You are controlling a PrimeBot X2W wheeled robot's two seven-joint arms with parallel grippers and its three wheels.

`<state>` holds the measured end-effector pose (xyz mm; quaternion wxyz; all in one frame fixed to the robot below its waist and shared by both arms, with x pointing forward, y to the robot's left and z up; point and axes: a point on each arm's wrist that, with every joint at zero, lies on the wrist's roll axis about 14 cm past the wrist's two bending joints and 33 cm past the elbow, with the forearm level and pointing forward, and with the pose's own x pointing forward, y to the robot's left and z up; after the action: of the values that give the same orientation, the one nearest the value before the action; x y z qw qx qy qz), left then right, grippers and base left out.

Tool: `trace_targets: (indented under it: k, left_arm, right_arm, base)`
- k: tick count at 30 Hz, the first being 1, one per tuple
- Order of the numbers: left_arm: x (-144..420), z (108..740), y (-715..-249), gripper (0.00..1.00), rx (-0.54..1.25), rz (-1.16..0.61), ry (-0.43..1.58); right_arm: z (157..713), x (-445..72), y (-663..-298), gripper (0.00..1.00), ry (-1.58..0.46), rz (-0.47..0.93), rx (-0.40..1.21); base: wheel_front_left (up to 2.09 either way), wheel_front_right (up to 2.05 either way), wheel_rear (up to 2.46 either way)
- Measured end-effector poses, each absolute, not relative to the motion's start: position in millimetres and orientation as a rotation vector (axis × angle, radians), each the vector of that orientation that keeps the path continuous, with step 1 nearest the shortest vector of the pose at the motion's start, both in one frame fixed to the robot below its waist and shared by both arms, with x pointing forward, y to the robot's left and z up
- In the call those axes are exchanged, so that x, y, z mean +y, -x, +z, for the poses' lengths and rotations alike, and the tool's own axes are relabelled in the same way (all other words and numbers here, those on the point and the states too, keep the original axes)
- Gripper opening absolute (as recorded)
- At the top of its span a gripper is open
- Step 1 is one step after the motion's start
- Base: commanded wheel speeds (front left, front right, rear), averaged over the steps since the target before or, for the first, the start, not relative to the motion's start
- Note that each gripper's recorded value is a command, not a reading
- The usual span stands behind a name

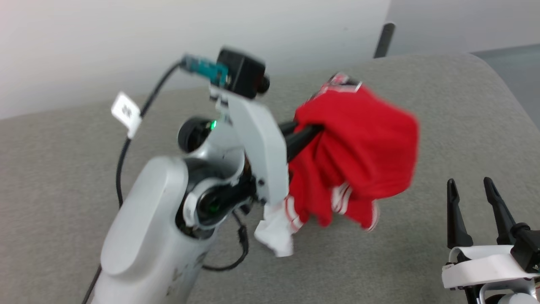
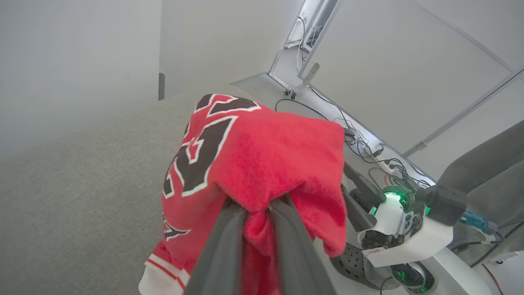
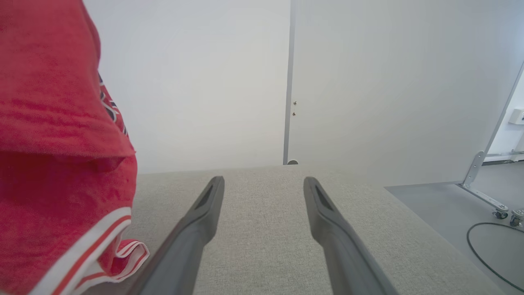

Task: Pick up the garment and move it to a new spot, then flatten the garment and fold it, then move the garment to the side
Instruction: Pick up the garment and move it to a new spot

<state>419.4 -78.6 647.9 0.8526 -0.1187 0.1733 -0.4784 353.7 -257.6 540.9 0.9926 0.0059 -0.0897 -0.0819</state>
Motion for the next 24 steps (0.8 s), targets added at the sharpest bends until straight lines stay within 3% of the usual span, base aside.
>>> trace_targets:
  k: [10,24]
  left_arm:
    - [-59.4,566.4,-421.0,0.0,0.549,-0.996,0.188]
    - [41.3,519.6,-435.3,0.0,0.632,-0.738,0.074]
  right_arm:
    - [522.4,-269.0,-346.0,1.0,-0.023,-0.206,-0.124]
    - [514.6,-247.3,-358.6,1.0,-0.032,-0.137,-0.105]
  base:
    - [0.0,0.0,0.0]
    - [0.0,0.0,0.0]
